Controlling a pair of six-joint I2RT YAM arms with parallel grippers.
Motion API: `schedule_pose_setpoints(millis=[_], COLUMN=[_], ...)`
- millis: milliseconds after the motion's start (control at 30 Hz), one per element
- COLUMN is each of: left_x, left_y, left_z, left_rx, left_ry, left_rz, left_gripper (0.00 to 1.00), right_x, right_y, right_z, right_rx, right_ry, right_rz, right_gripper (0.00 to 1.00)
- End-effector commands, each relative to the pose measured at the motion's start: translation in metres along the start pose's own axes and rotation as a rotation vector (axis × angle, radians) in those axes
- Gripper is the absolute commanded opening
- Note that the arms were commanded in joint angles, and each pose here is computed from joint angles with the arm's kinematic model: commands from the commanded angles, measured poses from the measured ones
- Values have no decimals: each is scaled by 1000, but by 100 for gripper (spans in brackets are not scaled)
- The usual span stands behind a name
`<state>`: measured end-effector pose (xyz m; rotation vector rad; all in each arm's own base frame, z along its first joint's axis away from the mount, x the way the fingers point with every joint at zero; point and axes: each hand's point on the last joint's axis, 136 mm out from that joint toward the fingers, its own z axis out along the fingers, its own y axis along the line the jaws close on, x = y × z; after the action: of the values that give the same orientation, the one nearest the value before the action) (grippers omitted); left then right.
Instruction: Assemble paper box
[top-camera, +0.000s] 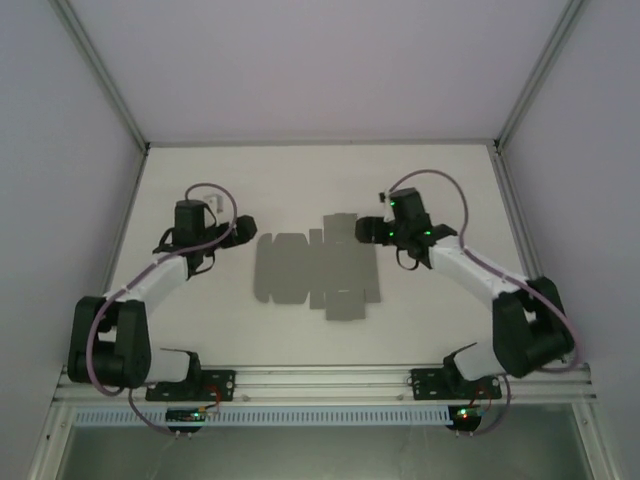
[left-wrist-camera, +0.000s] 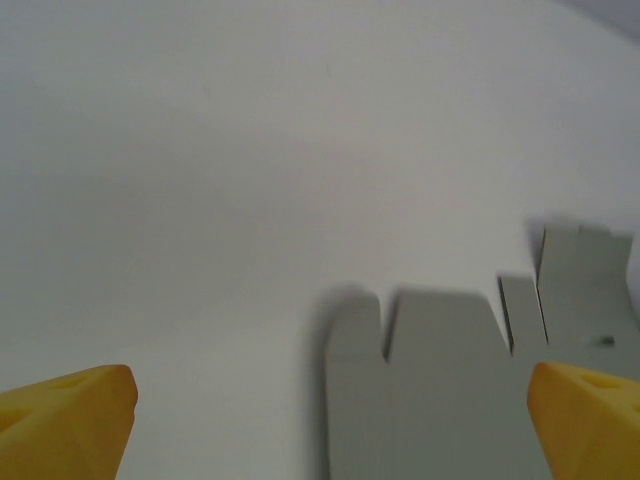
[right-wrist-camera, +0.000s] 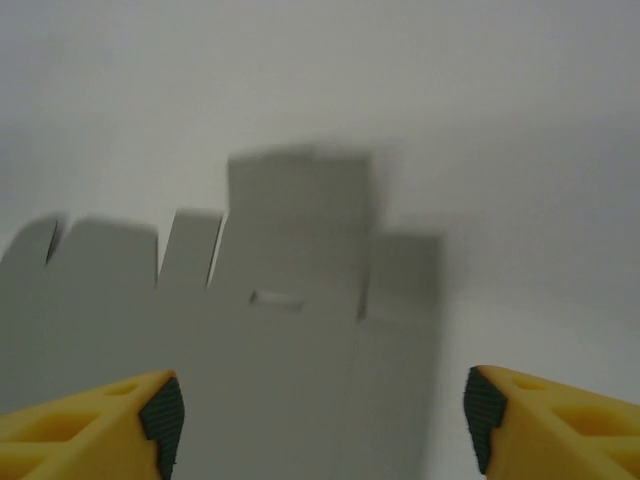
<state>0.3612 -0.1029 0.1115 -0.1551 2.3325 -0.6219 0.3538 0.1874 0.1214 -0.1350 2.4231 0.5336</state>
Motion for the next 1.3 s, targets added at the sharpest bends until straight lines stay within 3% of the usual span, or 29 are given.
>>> schedule_pose_setpoints(millis=[0,167,400,667,967,1167,1200,1267], left_x=[29,52,71,71,69,63,59,49], left_y=[-18,-20,-45,-63,-75,-78,-81,-88], left_z=[6,17,26,25,24,28,26,19], left_rx=[79,117,285,422,487,511,518,541], left_ry=[146,249,317,303,274,239,227,198], left_rz=[-28,-40,-54,-73,-96,-133,-131,-124], left_gripper=[100,99,99,70,50,5,0,0], right_x=[31,70,96,102,82,64,60,45], right_y=[18,12,-10,-22,-12,-7,-7,-6], right_z=[25,53,65,69,64,56,52,38], right_rx=[-101,-111,-63,-68,-149,-191,-198,-208], right_ry=[143,293,333,325,251,197,183,142], right_rz=[70,128,171,207,179,181,173,153], right_gripper=[72,65,64,64,64,64,65,68])
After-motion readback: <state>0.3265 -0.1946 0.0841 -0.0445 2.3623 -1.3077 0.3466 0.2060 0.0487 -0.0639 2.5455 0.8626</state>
